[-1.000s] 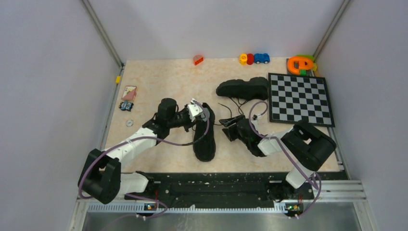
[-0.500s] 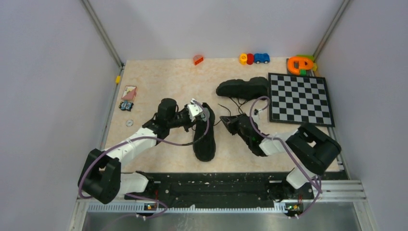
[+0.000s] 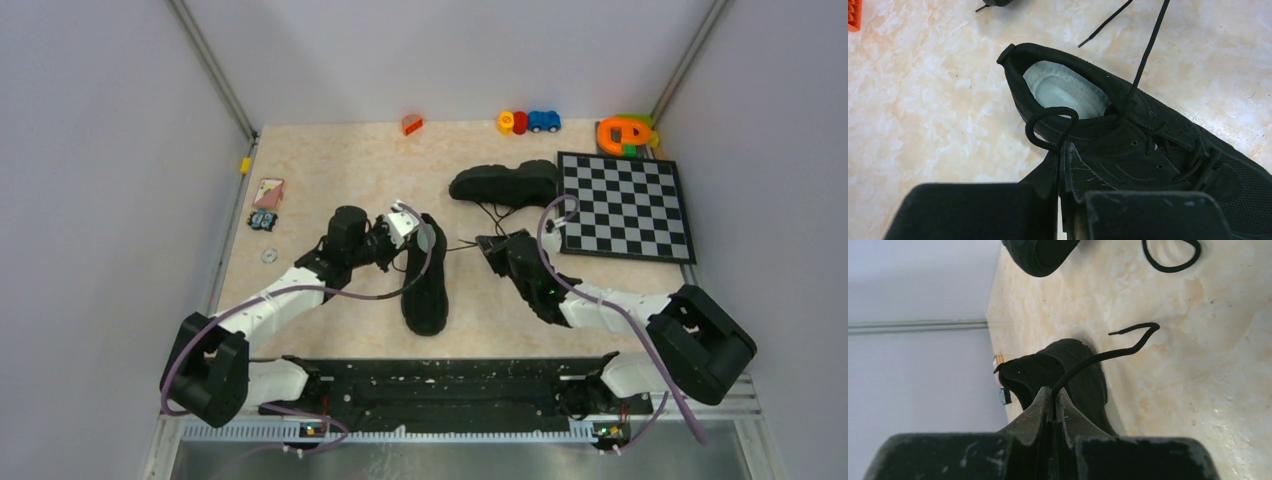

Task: Tie the shoes
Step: Wrap the shoelace around the shoelace.

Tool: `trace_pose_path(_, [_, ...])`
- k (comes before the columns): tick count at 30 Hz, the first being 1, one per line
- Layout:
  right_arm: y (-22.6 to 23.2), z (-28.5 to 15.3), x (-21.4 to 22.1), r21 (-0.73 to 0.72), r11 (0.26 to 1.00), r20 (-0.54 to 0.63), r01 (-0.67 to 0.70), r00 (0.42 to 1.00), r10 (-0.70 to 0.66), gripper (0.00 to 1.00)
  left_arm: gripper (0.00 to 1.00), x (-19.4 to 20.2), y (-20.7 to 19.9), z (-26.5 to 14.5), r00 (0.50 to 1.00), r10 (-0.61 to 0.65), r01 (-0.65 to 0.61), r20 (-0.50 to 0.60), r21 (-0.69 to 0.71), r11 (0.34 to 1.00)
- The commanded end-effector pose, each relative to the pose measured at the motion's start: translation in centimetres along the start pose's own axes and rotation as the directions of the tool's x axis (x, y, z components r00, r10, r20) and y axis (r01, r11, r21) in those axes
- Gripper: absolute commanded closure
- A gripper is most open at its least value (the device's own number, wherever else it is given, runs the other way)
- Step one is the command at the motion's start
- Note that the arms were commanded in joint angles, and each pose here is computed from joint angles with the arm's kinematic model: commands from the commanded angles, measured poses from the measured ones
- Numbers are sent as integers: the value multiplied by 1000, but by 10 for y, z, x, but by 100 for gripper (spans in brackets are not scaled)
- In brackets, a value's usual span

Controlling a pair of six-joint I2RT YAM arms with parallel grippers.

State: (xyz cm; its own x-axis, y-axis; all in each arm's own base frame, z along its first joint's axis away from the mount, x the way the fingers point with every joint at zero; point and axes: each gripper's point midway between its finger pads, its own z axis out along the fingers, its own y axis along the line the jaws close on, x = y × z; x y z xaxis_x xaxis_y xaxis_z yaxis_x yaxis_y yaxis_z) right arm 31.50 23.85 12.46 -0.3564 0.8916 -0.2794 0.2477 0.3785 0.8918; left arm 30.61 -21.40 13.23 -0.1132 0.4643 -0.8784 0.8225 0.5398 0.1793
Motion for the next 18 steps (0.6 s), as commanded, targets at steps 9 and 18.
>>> trace_pose_path(9, [109,0,36,-395,889,-139,229,942,-305,100,100,-33,-6,-6,987,122,-128,102,59,990])
trace_pose_path(18, [135,9,62,-516,816,-252,260,865,-435,93,100,-43,-15,2,976,185,-201,116,149,968])
